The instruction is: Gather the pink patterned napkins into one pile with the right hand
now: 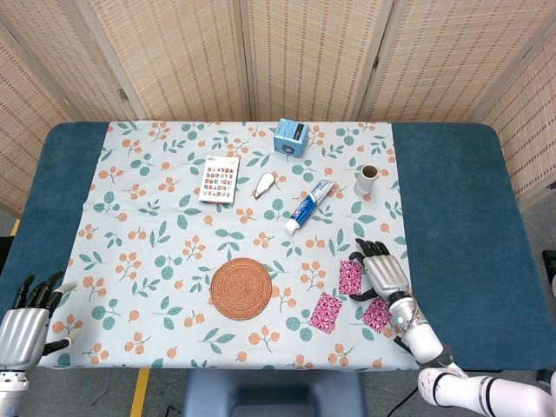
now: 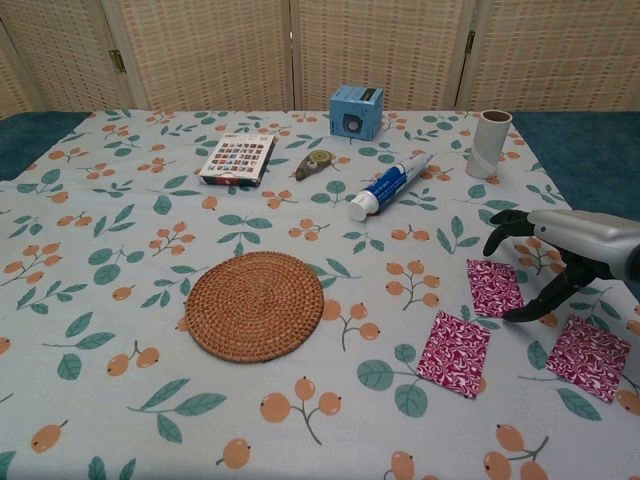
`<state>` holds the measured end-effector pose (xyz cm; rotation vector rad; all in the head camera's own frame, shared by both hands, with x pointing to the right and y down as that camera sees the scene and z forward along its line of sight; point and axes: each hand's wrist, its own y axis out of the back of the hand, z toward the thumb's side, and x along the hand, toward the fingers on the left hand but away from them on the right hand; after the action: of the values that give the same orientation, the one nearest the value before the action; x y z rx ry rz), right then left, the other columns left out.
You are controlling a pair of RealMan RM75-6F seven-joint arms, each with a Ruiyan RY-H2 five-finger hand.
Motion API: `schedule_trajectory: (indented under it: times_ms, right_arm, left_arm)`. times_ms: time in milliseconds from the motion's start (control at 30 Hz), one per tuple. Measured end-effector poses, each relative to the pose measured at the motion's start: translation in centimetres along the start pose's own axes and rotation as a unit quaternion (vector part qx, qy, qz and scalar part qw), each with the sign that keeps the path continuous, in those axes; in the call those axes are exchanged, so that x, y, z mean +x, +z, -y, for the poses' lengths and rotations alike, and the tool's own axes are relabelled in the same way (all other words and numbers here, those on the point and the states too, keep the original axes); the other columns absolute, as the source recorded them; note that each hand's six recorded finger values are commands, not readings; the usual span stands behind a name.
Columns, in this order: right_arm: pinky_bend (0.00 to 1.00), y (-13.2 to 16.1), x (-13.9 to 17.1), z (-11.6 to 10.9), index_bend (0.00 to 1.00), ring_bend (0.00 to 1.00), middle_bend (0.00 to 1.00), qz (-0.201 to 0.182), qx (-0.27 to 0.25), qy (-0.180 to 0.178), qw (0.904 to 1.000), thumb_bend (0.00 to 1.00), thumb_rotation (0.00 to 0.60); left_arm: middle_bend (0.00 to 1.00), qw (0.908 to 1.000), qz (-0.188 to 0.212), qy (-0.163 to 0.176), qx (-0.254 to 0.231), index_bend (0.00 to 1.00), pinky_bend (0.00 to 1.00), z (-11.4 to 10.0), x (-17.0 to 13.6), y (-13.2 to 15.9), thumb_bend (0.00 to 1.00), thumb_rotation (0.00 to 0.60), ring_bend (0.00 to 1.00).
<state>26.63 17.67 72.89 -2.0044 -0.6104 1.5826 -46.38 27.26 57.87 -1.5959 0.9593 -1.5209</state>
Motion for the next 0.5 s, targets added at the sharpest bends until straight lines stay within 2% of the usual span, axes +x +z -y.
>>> schedule_trajectory:
  times_ms: [500]
  right_arm:
    - [0.00, -0.21, -0.17, 0.30, 0.24, 0.00, 0.06, 0.005, 0.001, 0.005, 1.0000, 0.12, 0.483]
  left_arm:
    - [0.13, 1.0000, 0.001, 0.000, 0.000, 0.26, 0.00, -0.02, -0.03, 0.02, 0.21, 0.600, 0.20]
